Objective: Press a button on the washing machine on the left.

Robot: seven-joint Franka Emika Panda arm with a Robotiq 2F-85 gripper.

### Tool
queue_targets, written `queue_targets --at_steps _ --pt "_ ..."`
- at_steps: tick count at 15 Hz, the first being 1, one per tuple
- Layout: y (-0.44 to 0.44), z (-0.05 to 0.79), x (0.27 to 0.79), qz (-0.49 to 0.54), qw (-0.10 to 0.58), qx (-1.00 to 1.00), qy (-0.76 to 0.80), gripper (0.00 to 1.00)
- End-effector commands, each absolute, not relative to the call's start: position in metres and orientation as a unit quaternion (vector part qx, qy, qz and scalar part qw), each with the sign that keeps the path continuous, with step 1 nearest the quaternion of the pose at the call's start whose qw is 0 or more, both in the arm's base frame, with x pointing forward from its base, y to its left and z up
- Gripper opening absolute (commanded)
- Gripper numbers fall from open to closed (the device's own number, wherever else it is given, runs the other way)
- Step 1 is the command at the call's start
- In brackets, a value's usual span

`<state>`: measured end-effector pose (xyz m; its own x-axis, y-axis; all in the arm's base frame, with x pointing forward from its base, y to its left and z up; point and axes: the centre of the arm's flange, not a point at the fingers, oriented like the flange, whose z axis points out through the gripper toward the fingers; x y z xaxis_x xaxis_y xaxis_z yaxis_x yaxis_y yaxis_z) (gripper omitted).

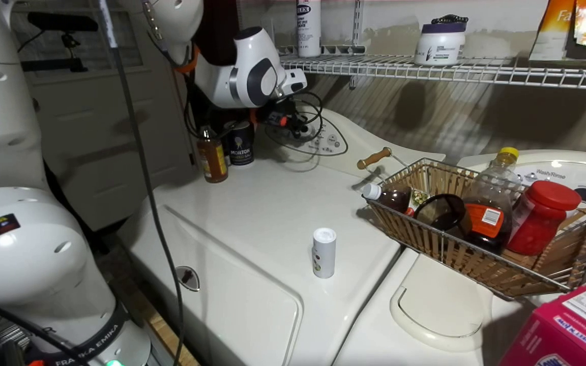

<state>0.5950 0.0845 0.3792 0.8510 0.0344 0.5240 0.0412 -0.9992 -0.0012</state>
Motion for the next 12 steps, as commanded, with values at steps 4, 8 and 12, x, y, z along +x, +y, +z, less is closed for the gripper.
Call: queue_targets --at_steps 4,8,12 --pt "0.100 0.365 0.637 -0.312 -0.008 -0.950 0.001 0.00" --pt "0.102 0.360 0.645 -0.313 -0.024 -0.949 0.004 0.00" --pt "0.104 0.360 0.647 -0.309 -0.043 -0.950 0.012 0.00"
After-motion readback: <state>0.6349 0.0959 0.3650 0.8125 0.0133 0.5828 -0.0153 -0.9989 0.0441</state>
